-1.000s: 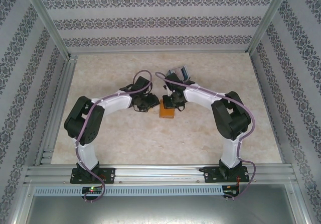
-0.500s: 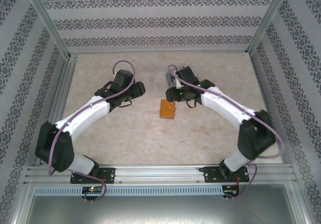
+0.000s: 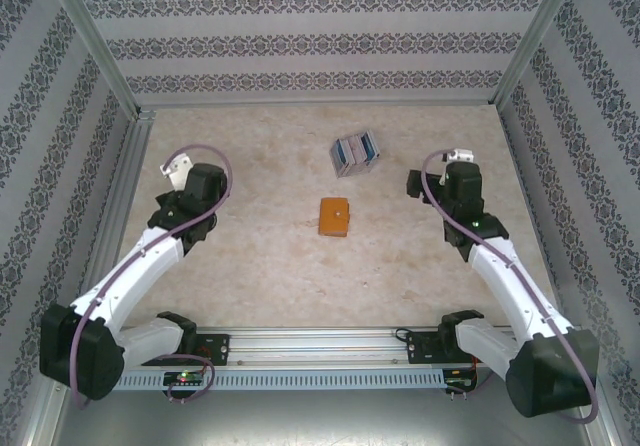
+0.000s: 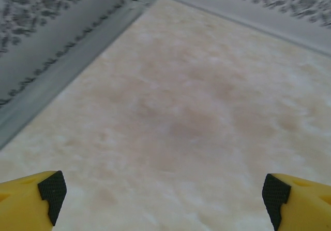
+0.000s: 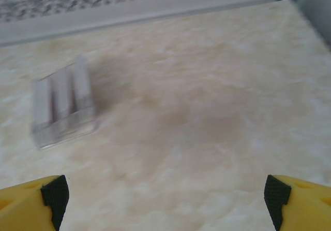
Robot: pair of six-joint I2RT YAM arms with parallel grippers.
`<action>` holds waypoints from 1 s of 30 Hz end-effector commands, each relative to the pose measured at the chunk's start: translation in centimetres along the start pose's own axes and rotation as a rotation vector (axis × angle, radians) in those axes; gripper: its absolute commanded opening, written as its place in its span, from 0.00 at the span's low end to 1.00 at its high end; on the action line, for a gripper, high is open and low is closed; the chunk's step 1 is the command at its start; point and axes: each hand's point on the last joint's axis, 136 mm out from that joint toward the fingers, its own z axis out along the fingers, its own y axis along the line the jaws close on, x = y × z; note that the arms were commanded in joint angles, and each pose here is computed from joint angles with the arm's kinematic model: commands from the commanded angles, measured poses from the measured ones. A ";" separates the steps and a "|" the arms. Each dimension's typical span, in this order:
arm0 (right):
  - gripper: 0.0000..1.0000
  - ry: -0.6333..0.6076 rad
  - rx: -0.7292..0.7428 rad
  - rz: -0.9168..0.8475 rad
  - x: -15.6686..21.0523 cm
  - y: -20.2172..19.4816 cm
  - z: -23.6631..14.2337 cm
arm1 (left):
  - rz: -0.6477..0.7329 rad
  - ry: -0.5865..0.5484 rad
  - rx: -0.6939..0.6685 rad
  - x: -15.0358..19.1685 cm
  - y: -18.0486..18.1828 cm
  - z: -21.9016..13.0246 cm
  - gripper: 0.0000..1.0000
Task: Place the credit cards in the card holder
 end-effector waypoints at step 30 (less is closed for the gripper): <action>0.98 -0.180 -0.081 -0.128 4.7 -1.8 9.2 | 0.272 -0.132 0.362 5.9 -2.7 10.9 0.99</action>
